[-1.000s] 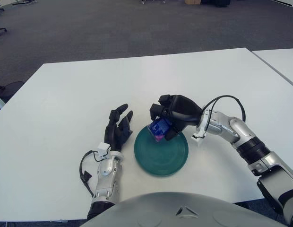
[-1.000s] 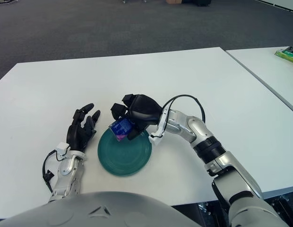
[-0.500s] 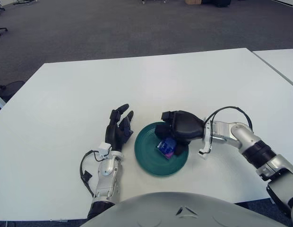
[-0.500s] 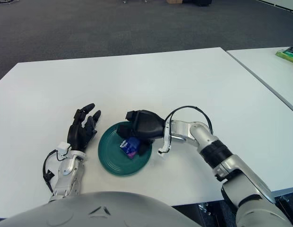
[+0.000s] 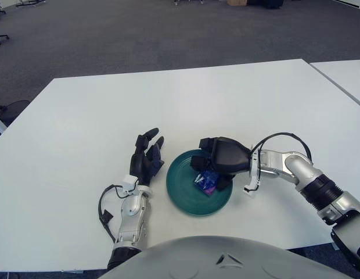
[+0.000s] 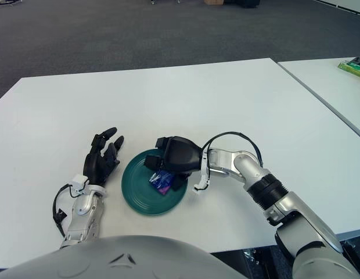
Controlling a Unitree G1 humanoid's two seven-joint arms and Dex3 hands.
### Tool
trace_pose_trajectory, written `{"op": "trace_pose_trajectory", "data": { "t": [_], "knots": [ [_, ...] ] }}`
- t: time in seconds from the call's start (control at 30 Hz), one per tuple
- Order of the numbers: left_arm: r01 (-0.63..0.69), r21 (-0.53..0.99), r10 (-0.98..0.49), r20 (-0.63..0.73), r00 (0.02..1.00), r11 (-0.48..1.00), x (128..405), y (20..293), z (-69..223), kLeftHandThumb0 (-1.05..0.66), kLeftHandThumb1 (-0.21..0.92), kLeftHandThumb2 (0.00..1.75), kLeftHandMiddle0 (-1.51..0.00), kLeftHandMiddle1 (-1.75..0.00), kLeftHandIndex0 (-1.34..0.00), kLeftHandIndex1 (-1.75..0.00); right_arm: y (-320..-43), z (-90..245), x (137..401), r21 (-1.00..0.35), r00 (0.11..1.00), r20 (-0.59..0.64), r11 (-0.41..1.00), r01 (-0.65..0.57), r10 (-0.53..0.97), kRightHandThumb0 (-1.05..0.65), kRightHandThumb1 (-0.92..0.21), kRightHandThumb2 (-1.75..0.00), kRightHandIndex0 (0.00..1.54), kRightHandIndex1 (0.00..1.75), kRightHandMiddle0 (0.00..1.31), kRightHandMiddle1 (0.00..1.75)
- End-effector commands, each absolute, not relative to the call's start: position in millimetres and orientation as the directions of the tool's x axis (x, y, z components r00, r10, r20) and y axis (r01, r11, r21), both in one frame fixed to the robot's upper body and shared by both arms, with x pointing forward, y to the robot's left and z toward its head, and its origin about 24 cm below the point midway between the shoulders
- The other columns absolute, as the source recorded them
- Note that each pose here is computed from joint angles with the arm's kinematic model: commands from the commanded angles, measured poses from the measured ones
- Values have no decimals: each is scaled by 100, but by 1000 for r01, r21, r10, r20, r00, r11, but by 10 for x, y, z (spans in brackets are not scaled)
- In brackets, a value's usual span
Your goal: Put the gum into the plate.
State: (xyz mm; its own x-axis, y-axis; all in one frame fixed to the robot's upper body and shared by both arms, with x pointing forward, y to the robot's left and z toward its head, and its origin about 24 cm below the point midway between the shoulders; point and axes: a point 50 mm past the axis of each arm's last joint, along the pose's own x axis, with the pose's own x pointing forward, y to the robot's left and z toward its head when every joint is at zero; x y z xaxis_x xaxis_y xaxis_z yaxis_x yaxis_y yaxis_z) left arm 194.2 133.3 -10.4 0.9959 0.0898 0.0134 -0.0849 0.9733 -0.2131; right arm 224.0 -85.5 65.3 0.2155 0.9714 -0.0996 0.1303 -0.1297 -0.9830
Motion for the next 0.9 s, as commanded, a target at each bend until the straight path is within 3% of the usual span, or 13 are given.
{"op": "trace_pose_trajectory", "data": {
  "t": [0.0,0.03,0.1,0.13,0.17,0.2,0.27,0.33,0.53,0.73,0.87],
  "knots": [
    [-115,-225,100,-77,992,968,1864,1301,-251,-75,92,79,-60,-9,-12,-90,-843,720,2246,-974,243,-68,-117,194,968,-37,-86,-60,69,175,25,175],
    [-116,-229,101,-76,992,966,1864,1303,-253,-75,92,79,-59,-9,-12,-90,-833,746,2226,-962,233,-69,-126,241,970,-37,-87,-58,66,175,24,175],
    [-118,-235,103,-76,992,965,1864,1305,-256,-76,92,79,-57,-8,-10,-89,-820,776,2200,-945,222,-70,-136,298,973,-36,-90,-55,31,154,21,175],
    [-120,-239,104,-76,992,964,1866,1306,-259,-76,92,79,-56,-8,-9,-89,-817,791,2185,-933,212,-73,-142,331,975,-36,-90,-54,26,151,21,175],
    [-125,-249,109,-78,991,960,1866,1307,-262,-76,92,80,-55,-7,-8,-89,-818,815,2159,-917,194,-79,-147,370,978,-50,-91,-61,22,118,13,157],
    [-129,-257,112,-80,990,958,1867,1307,-265,-77,92,81,-53,-6,-7,-88,-819,831,2138,-905,181,-83,-150,398,980,-59,-91,-66,23,84,8,127],
    [-145,-282,125,-88,988,948,1867,1306,-271,-77,92,83,-51,-5,-6,-88,-845,872,2064,-885,165,-92,-156,438,982,-68,-92,-71,27,48,4,97],
    [-171,-317,148,-96,984,933,1875,1302,-276,-77,92,86,-50,-4,-5,-88,-864,889,2042,-864,157,-89,-155,478,984,-74,-92,-75,26,24,2,70],
    [-210,-405,191,-88,978,890,1893,1255,-243,-76,92,92,-49,-4,-4,-88,-874,1059,1985,-829,139,-67,-133,543,988,-81,-92,-79,17,3,0,24],
    [-211,-550,181,-109,977,808,1902,1223,-237,-75,92,96,-48,-3,-2,-86,-851,1108,1974,-863,135,-13,-79,500,991,-86,-92,-82,6,0,0,4],
    [-208,-561,179,-108,978,801,1905,1227,-234,-74,92,97,-48,-3,-2,-86,-848,1108,1978,-876,141,8,-61,478,990,-87,-92,-83,2,0,0,1]
  ]
}}
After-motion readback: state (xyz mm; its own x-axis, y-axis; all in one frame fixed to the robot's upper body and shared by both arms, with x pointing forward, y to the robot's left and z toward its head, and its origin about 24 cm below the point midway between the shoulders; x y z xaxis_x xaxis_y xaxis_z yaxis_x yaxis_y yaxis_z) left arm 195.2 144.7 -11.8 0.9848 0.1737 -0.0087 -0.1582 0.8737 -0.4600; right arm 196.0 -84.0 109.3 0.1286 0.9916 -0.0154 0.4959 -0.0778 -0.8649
